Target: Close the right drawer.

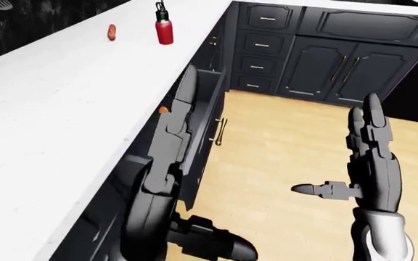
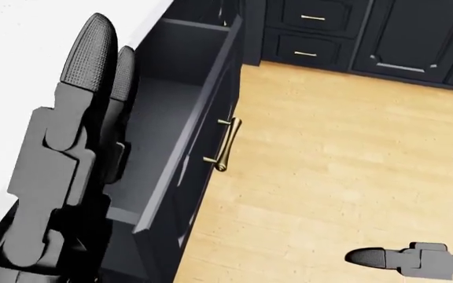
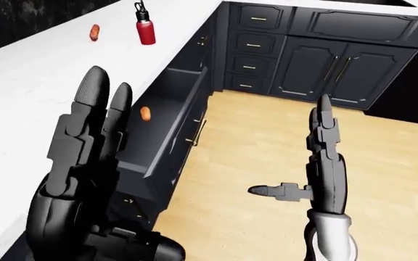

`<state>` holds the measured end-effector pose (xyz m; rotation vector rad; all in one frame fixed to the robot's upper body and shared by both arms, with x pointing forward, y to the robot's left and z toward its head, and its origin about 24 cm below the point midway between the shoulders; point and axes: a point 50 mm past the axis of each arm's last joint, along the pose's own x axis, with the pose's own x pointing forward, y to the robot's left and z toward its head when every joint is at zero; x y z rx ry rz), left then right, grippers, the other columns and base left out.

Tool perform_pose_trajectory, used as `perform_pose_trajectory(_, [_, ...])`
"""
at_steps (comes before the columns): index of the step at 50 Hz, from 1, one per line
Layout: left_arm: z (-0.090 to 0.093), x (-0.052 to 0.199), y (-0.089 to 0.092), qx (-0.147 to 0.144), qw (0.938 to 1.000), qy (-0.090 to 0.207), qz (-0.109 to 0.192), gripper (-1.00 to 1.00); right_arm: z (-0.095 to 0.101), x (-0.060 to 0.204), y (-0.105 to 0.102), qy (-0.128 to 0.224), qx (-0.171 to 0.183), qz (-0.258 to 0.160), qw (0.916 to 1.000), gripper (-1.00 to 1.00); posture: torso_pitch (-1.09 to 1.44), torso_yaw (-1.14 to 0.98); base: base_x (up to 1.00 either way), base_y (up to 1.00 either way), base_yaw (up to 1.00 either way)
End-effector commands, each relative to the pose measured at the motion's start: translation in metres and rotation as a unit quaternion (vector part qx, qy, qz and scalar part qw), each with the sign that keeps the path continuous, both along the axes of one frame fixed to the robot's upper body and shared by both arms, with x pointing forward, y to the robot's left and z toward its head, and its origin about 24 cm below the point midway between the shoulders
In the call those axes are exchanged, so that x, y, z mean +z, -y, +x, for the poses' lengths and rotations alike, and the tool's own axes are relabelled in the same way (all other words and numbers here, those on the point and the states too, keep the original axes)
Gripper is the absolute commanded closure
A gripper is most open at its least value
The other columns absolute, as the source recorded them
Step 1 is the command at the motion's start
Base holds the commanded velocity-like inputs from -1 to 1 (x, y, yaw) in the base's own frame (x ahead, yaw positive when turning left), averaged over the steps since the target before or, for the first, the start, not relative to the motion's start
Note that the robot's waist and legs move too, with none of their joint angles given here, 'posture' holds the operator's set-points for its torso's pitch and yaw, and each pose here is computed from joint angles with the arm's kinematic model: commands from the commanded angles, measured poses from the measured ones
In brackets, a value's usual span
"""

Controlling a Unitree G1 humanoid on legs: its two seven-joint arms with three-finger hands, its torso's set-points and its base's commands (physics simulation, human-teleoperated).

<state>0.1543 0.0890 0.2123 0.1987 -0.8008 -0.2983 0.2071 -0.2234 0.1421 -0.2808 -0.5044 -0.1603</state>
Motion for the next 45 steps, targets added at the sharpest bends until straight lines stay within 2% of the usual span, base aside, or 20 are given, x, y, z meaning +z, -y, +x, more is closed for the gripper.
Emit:
perform_pose_trajectory(1, [-0.008, 0.005, 0.006, -0.008, 0.9996, 0.027, 0.005, -1.0, -0.004, 0.015, -0.002, 0.041, 0.001, -0.013, 0.9991, -1.0, 0.0, 0.0, 0.0, 0.0, 0.0])
perform_pose_trajectory(11, [0.019, -0.016, 0.03, -0.033, 0.9985, 0.007, 0.044, -1.0, 0.0, 0.01, -0.002, 0.035, 0.0, -0.01, 0.9993, -1.0, 0.0, 0.0, 0.0, 0.0, 0.0])
perform_pose_trajectory(12, [0.024, -0.024, 0.041, -0.048, 0.9972, -0.002, 0.057, -1.0, -0.001, 0.01, -0.001, 0.035, -0.001, -0.009, 0.9993, -1.0, 0.0, 0.0, 0.0, 0.0, 0.0])
perform_pose_trajectory(14, [0.028, -0.03, 0.047, -0.059, 0.9963, -0.014, 0.061, -1.0, -0.001, 0.011, -0.002, 0.036, -0.001, -0.009, 0.9993, -1.0, 0.0, 0.0, 0.0, 0.0, 0.0])
perform_pose_trajectory(17, [0.036, -0.034, 0.056, -0.061, 0.9956, -0.017, 0.069, -1.0, -0.001, 0.011, -0.001, 0.035, -0.004, -0.009, 0.9994, -1.0, 0.0, 0.0, 0.0, 0.0, 0.0])
perform_pose_trajectory(18, [0.044, -0.037, 0.059, -0.061, 0.9953, -0.022, 0.071, -1.0, -0.002, 0.012, -0.001, 0.035, -0.003, -0.008, 0.9993, -1.0, 0.0, 0.0, 0.0, 0.0, 0.0])
perform_pose_trajectory(23, [0.065, -0.054, 0.064, -0.056, 0.9944, -0.044, 0.078, -1.0, -0.002, 0.012, 0.0, 0.036, -0.004, -0.007, 0.9993, -1.0, 0.0, 0.0, 0.0, 0.0, 0.0])
perform_pose_trajectory(26, [0.07, -0.061, 0.066, -0.055, 0.9938, -0.053, 0.08, -1.0, -0.002, 0.012, -0.001, 0.036, -0.002, -0.008, 0.9993, -1.0, 0.0, 0.0, 0.0, 0.0, 0.0])
perform_pose_trajectory(29, [0.082, -0.067, 0.066, -0.055, 0.9933, -0.077, 0.066, -1.0, -0.002, 0.012, -0.001, 0.036, -0.002, -0.007, 0.9993, -1.0, 0.0, 0.0, 0.0, 0.0, 0.0])
perform_pose_trajectory(30, [0.085, -0.076, 0.067, -0.064, 0.991, -0.103, 0.057, -1.0, -0.002, 0.012, -0.001, 0.036, -0.002, -0.008, 0.9993, -1.0, 0.0, 0.0, 0.0, 0.0, 0.0])
perform_pose_trajectory(33, [0.082, -0.089, 0.073, -0.076, 0.9873, -0.126, 0.059, -1.0, -0.002, 0.011, -0.001, 0.035, -0.001, -0.007, 0.9993, -1.0, 0.0, 0.0, 0.0, 0.0, 0.0])
perform_pose_trajectory(35, [0.081, -0.102, 0.078, -0.09, 0.9826, -0.15, 0.062, -1.0, -0.002, 0.011, -0.001, 0.036, -0.001, -0.006, 0.9993, -1.0, 0.0, 0.0, 0.0, 0.0, 0.0])
perform_pose_trajectory(39, [0.08, -0.113, 0.083, -0.104, 0.9765, -0.18, 0.059, -1.0, -0.002, 0.011, 0.0, 0.036, 0.0, -0.006, 0.9993, -1.0, 0.0, 0.0, 0.0, 0.0, 0.0])
perform_pose_trajectory(43, [0.077, -0.119, 0.085, -0.104, 0.9763, -0.179, 0.062, -1.0, -0.002, 0.011, -0.001, 0.036, -0.001, -0.006, 0.9993, -1.0, 0.0, 0.0, 0.0, 0.0, 0.0])
perform_pose_trajectory(45, [0.079, -0.122, 0.083, -0.097, 0.9768, -0.183, 0.054, -1.0, -0.002, 0.011, -0.001, 0.036, -0.001, -0.007, 0.9993, -1.0, 0.0, 0.0, 0.0, 0.0, 0.0])
